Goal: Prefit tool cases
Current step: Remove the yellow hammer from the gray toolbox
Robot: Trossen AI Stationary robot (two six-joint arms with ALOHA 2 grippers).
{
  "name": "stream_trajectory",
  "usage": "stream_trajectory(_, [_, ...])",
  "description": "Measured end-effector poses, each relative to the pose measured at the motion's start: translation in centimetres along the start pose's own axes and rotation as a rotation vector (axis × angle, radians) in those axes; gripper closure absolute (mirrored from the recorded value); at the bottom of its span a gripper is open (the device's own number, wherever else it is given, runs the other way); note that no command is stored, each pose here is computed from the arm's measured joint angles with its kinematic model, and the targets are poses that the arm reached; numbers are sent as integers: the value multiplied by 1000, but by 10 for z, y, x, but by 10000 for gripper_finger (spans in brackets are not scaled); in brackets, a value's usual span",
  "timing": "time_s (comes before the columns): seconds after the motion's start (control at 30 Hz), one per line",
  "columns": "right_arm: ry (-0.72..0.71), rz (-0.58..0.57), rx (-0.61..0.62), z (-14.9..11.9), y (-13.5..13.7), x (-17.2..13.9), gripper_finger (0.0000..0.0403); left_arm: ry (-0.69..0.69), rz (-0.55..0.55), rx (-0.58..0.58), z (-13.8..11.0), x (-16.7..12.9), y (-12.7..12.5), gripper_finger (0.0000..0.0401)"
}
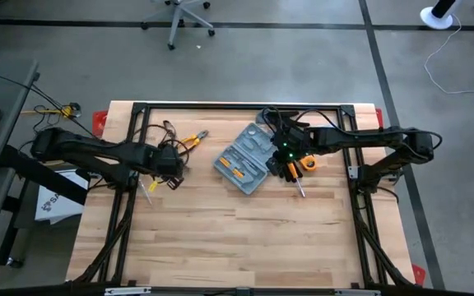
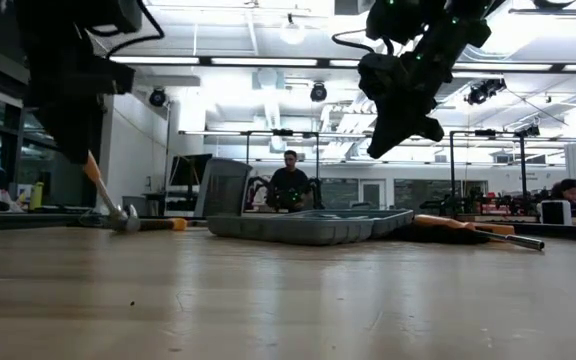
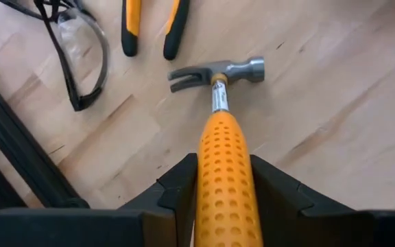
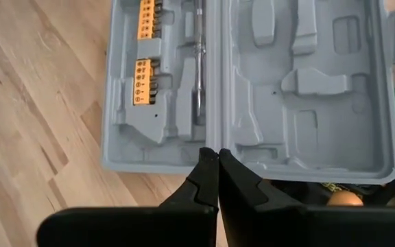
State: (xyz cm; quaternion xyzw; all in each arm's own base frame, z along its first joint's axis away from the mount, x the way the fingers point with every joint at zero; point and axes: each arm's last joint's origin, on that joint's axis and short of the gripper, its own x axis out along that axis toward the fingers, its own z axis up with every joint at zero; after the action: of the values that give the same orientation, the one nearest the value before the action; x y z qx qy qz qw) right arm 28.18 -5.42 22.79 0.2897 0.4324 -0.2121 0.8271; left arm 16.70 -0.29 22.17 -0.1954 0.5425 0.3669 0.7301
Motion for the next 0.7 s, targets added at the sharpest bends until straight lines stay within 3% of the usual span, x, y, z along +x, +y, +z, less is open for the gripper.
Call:
stream_trajectory(0.5, [0, 1, 5, 1, -1, 0, 403, -222, -135, -132, -2, -41, 28, 291])
stream_trajectory(0.7, [-1, 1, 0, 1, -2, 0, 403, -229, -116, -61, -1, -40, 28, 268])
